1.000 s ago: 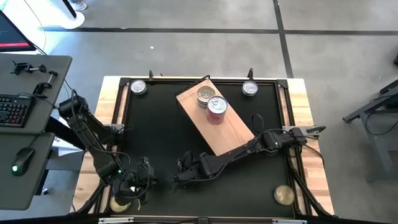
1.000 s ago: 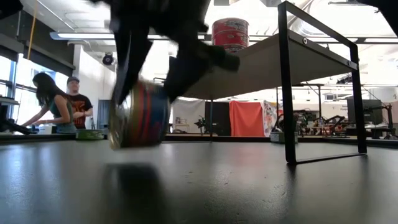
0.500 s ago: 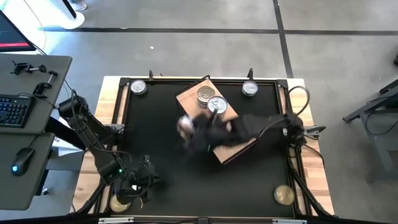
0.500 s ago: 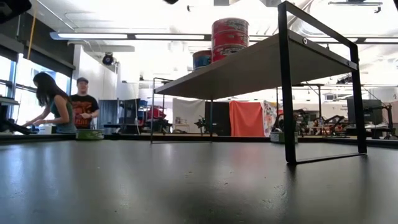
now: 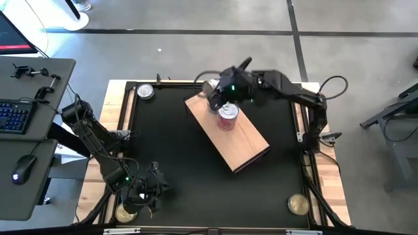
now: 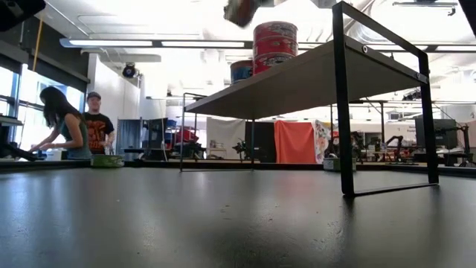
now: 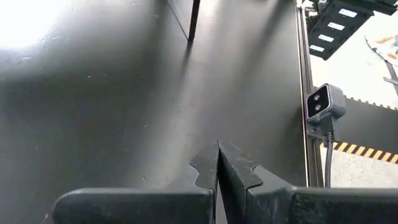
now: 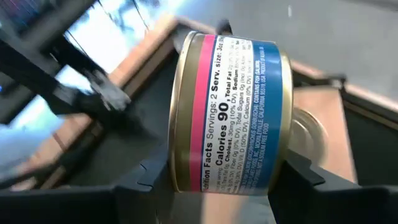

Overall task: Stack canned seafood by type on shelf
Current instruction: Stack the blue tuna can on top of blue tuna can on the shelf

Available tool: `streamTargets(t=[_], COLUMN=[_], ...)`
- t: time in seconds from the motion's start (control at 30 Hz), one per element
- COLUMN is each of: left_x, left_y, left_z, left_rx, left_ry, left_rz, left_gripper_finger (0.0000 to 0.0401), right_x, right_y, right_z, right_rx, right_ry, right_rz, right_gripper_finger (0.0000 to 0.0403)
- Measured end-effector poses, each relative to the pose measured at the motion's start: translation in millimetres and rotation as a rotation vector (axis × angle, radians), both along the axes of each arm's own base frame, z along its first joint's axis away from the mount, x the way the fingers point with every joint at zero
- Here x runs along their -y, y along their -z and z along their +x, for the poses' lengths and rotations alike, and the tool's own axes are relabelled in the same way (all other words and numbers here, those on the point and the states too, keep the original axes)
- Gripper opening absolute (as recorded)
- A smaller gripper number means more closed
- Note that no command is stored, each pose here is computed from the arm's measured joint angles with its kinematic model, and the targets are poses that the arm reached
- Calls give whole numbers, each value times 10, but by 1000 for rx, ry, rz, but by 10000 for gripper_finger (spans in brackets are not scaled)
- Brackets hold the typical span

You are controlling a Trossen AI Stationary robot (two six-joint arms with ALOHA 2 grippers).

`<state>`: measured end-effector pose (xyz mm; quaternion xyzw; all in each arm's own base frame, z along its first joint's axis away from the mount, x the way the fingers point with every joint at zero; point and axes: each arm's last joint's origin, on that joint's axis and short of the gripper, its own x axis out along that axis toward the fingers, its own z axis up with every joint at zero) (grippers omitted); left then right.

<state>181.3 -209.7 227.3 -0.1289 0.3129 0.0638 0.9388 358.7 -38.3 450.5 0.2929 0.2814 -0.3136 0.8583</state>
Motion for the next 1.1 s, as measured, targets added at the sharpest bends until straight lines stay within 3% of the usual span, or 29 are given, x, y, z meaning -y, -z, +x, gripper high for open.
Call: streamTargets(t=[0.13,0.27,0.53,0.8,0.97,1.1], left_x=[24,30,24,-270,-623,-791], left_y=[-23,-29,-37,-149,-215,-243], left_z=[18,22,42,491,791,900], left_rx=[24,28,40,132,198,225], left_ry=[31,48,38,-34,-163,-215], left_rz=[7,21,15,-21,-40,-48], left_gripper_finger=[0,0,0,0,0,0], right_x=[320,442,575,766,817,958], right_y=[62,-27,-129,-240,-28,279], right_z=[-101,-266,-762,-1442,-1859,-1925], right_rx=[-75,-76,-241,-232,-102,171], right_ry=[3,26,101,141,123,81], right_rz=[95,87,64,28,54,98], right_gripper_finger=[171,171,171,171,171,171])
